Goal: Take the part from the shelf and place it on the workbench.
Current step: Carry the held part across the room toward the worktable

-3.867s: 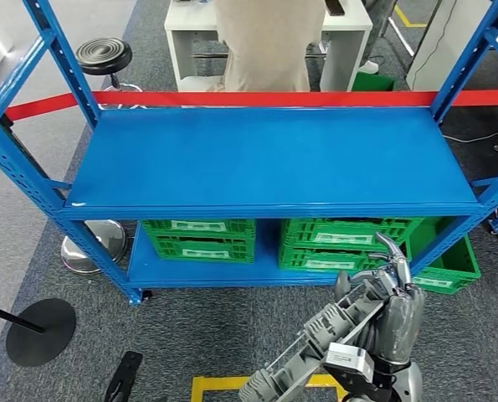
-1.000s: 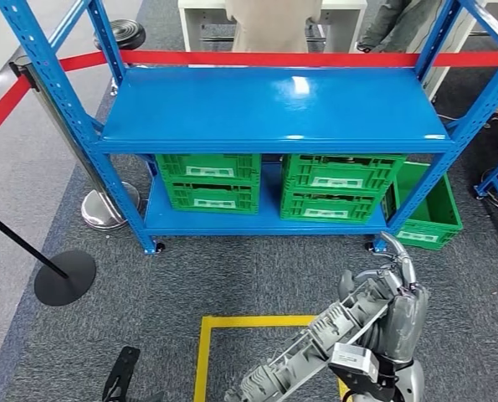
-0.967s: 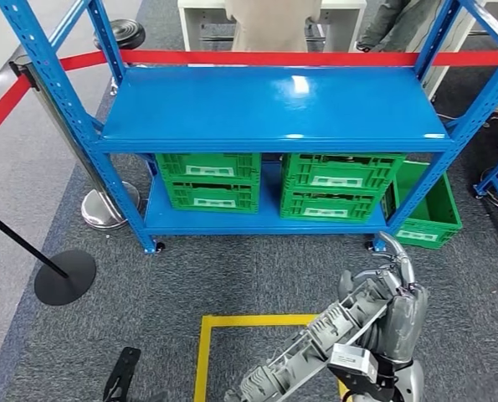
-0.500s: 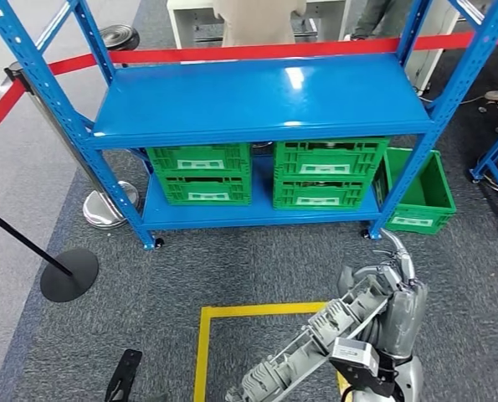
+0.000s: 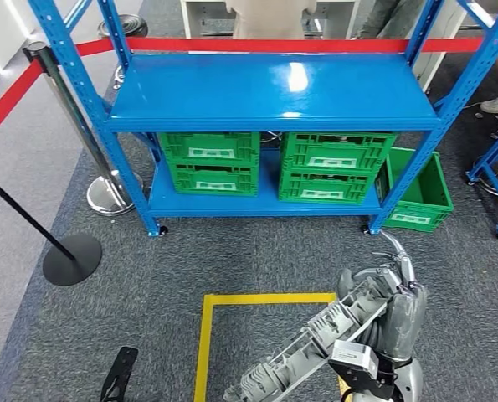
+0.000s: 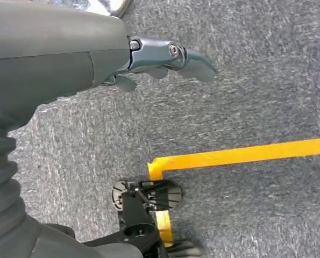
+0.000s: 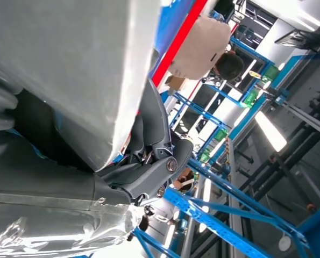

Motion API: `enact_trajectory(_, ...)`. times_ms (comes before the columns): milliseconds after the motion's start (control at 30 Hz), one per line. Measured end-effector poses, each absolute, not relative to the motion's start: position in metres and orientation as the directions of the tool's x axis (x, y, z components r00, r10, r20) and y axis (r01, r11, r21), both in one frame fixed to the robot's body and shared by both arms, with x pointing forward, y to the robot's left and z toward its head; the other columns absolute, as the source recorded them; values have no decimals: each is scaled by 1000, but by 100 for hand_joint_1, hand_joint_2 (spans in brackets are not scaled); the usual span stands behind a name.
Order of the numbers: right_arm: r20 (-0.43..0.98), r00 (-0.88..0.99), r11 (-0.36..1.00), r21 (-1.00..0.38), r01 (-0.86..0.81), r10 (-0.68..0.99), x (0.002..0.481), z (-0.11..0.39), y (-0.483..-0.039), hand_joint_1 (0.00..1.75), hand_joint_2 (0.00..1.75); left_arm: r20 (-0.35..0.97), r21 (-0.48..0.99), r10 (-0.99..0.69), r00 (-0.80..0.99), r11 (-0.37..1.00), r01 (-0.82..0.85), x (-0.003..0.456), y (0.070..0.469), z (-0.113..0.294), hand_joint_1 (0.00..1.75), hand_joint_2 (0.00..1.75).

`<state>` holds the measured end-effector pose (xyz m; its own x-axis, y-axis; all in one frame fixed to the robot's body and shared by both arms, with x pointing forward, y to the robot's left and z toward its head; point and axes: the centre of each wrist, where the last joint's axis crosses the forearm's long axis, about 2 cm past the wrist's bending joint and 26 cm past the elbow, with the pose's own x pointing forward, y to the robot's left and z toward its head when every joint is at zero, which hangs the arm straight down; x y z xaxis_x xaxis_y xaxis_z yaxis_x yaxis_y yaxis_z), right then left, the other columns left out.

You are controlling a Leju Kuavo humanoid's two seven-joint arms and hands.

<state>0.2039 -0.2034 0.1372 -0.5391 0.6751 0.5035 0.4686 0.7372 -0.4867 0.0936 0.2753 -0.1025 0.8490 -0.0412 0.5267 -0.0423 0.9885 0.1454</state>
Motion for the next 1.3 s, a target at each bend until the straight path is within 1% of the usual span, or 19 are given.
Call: enact_trajectory(1300,506,-542,741,-484,465,671,206,137,-203,175,175,521,142,-33,853,989,-48,91,275,-103,0,175)
